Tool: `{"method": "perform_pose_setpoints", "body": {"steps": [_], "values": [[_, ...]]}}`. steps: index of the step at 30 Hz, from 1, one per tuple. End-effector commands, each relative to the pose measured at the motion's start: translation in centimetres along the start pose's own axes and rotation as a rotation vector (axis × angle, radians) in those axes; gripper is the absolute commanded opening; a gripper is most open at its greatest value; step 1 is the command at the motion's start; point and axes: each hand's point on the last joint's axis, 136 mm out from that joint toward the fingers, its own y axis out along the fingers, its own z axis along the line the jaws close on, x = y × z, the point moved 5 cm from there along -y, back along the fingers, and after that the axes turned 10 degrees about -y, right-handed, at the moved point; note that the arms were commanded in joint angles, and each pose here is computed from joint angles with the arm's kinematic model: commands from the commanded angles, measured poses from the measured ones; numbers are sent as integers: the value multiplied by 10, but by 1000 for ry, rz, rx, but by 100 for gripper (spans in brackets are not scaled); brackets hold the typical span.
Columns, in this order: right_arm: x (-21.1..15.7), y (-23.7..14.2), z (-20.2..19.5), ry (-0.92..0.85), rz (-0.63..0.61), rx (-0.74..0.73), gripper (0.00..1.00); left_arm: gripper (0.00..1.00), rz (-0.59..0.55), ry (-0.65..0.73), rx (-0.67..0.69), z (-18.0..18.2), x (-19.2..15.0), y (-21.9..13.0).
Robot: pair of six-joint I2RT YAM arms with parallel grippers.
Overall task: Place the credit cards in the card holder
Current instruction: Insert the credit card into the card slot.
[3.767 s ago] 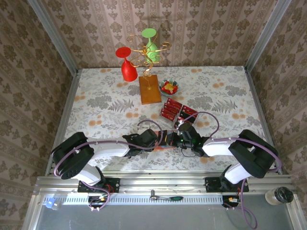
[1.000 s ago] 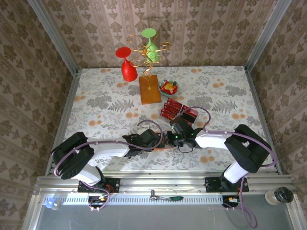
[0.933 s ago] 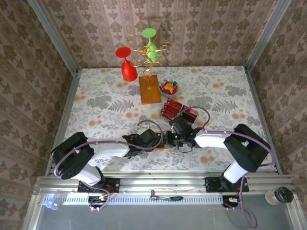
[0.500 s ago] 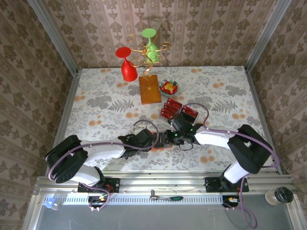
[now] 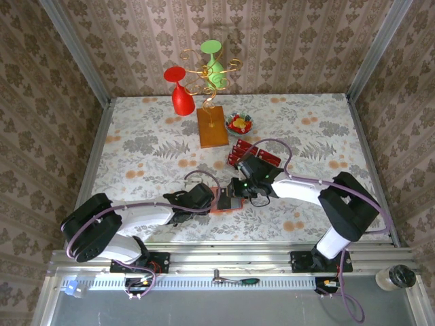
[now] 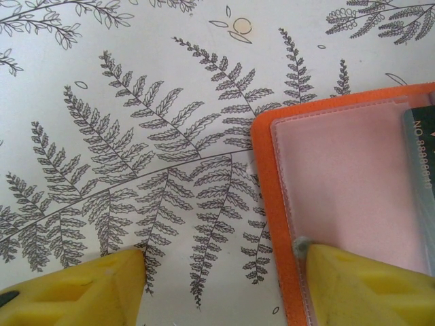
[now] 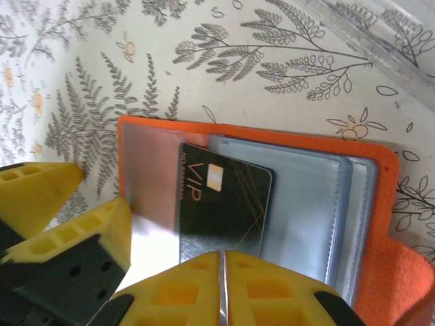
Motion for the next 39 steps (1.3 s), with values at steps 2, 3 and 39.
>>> {"method": "perform_pose_setpoints", "body": {"steps": [2, 3, 39], "values": [[-3, 12, 2, -19, 48, 4, 10, 65, 18, 9, 29, 10, -4, 3], [-4, 15, 2, -21, 54, 4, 10, 65, 20, 11, 29, 10, -5, 3], [1, 25, 28, -68, 64, 19, 7, 65, 6, -33, 60, 26, 3, 0]]}}
